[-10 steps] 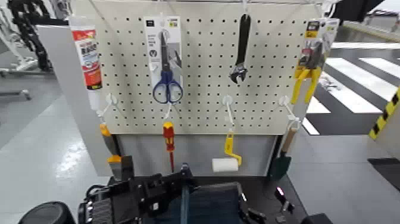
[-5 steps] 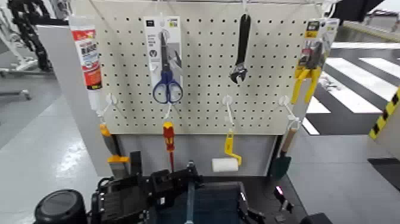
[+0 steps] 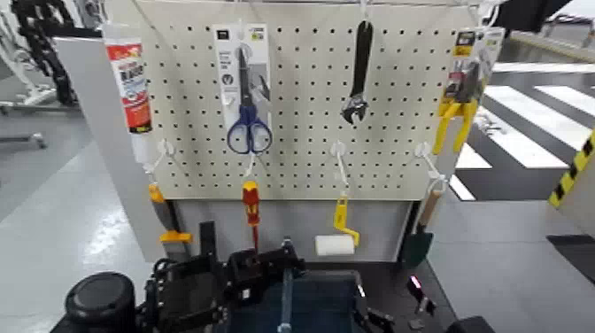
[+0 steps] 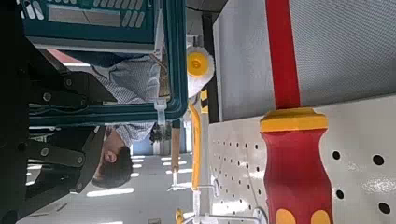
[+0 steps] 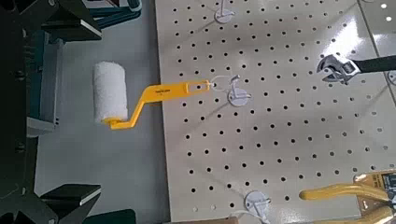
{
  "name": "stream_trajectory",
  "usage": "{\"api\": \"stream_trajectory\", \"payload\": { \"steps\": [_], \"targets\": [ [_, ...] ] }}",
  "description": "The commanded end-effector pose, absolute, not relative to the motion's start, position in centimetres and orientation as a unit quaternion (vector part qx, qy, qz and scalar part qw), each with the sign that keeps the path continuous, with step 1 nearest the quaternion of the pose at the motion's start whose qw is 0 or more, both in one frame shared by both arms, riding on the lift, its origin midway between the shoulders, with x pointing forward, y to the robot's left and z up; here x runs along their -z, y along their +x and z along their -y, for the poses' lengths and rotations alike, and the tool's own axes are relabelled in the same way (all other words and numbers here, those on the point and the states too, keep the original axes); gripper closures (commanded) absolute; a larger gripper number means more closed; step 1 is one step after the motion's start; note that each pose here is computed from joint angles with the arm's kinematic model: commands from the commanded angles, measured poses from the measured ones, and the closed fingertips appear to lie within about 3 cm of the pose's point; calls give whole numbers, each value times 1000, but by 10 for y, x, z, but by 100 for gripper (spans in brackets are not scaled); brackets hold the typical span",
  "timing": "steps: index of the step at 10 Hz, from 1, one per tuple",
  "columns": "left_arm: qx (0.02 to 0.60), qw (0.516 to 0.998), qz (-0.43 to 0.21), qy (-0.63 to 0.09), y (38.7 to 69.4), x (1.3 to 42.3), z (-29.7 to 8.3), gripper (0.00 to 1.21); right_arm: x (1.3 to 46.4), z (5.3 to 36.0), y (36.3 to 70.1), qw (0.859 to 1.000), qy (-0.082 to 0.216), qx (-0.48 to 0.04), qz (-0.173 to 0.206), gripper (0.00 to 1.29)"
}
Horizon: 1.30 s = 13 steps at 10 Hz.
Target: Place the crate on the table.
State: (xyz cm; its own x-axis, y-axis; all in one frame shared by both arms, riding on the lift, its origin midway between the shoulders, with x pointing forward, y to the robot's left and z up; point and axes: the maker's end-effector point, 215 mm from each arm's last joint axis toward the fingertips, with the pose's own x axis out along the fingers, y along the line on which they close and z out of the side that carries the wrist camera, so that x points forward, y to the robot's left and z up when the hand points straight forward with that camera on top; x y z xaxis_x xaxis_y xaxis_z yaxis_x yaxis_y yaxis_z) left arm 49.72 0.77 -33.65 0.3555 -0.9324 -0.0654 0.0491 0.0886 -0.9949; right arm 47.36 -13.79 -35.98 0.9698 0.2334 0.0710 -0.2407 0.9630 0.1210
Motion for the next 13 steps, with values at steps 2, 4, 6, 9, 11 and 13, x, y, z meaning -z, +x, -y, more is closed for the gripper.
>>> {"api": "stream_trajectory", "payload": {
  "steps": [2, 4, 6, 9, 11, 13],
  "targets": [
    [391, 622, -398, -549, 506, 341, -7, 118, 360, 138, 474, 990, 65, -120, 28, 15],
    [389, 624, -396, -550, 509, 343, -8, 118, 360, 138, 474, 990, 66, -119, 28, 15],
    [391, 624, -389, -553, 511, 342, -7, 95, 360, 138, 474, 990, 66, -119, 28, 15],
    [395, 627, -380, -554, 511, 342, -4, 22, 360, 138, 473, 990, 68, -119, 27, 15],
    [399, 629, -374, -552, 509, 340, -2, 3, 362, 138, 473, 990, 69, -119, 26, 15],
    [399, 632, -369, -552, 507, 341, -1, 3, 362, 139, 473, 990, 69, -118, 25, 15]
  ]
}}
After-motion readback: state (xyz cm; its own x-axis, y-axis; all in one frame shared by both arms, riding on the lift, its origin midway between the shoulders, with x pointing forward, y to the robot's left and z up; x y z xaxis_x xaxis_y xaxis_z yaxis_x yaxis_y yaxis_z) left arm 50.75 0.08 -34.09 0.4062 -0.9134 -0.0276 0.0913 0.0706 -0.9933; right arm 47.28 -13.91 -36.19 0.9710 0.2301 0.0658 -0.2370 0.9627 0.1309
